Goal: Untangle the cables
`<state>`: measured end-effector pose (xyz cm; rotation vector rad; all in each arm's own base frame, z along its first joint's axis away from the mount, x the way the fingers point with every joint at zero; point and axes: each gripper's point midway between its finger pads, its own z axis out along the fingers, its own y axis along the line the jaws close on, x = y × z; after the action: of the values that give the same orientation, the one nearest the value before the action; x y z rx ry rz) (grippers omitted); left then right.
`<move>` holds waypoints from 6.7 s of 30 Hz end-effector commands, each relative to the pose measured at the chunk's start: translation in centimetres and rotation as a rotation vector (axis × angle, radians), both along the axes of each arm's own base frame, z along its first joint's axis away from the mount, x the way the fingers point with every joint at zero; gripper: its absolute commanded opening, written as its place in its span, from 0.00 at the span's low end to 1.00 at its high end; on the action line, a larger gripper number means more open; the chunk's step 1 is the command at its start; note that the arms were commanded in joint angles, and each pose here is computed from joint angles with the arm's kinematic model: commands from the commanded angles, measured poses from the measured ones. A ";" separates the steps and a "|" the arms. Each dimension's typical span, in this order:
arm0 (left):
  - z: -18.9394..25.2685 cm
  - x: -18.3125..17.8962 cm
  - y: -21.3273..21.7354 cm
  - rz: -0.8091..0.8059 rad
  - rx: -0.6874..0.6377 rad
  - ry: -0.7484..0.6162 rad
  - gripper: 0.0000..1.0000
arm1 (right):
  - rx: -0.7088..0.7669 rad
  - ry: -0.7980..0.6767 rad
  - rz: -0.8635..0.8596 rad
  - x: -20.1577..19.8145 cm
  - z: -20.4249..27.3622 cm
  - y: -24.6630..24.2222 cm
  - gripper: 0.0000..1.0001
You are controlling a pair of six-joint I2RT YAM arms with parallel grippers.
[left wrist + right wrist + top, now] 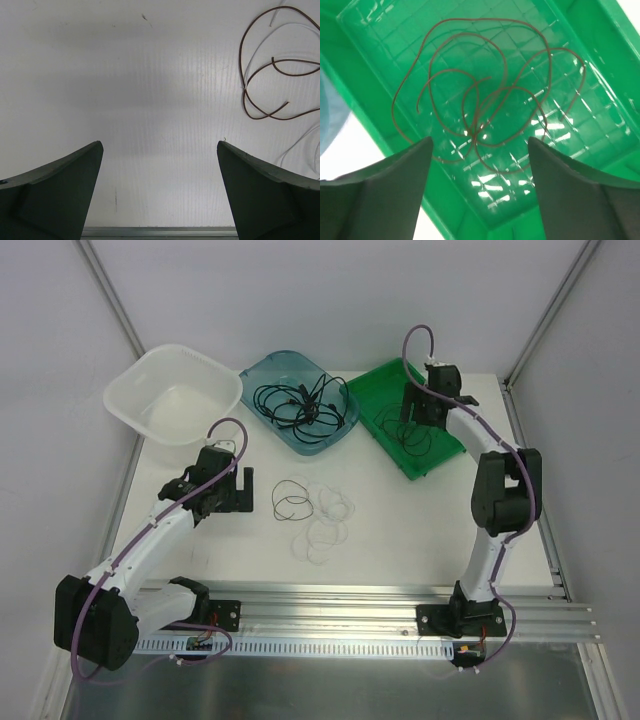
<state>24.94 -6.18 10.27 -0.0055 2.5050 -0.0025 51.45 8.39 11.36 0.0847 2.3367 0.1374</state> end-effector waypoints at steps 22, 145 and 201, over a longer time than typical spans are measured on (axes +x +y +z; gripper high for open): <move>1.1 0.4 0.0 -0.003 -0.015 -0.047 0.99 | 0.135 0.126 0.432 -25.4 5.1 19.6 0.88; 1.0 0.9 4.3 0.226 -0.075 -0.036 0.99 | -0.007 -0.225 1.290 -35.8 22.5 26.6 0.01; 2.1 0.2 -19.6 -0.422 -0.456 -0.197 0.99 | 0.238 -0.123 0.718 -31.8 21.8 19.2 0.01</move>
<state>22.47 -23.99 11.07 0.3096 2.2992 -0.7446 20.44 27.87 31.19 -0.6257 2.1657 0.6988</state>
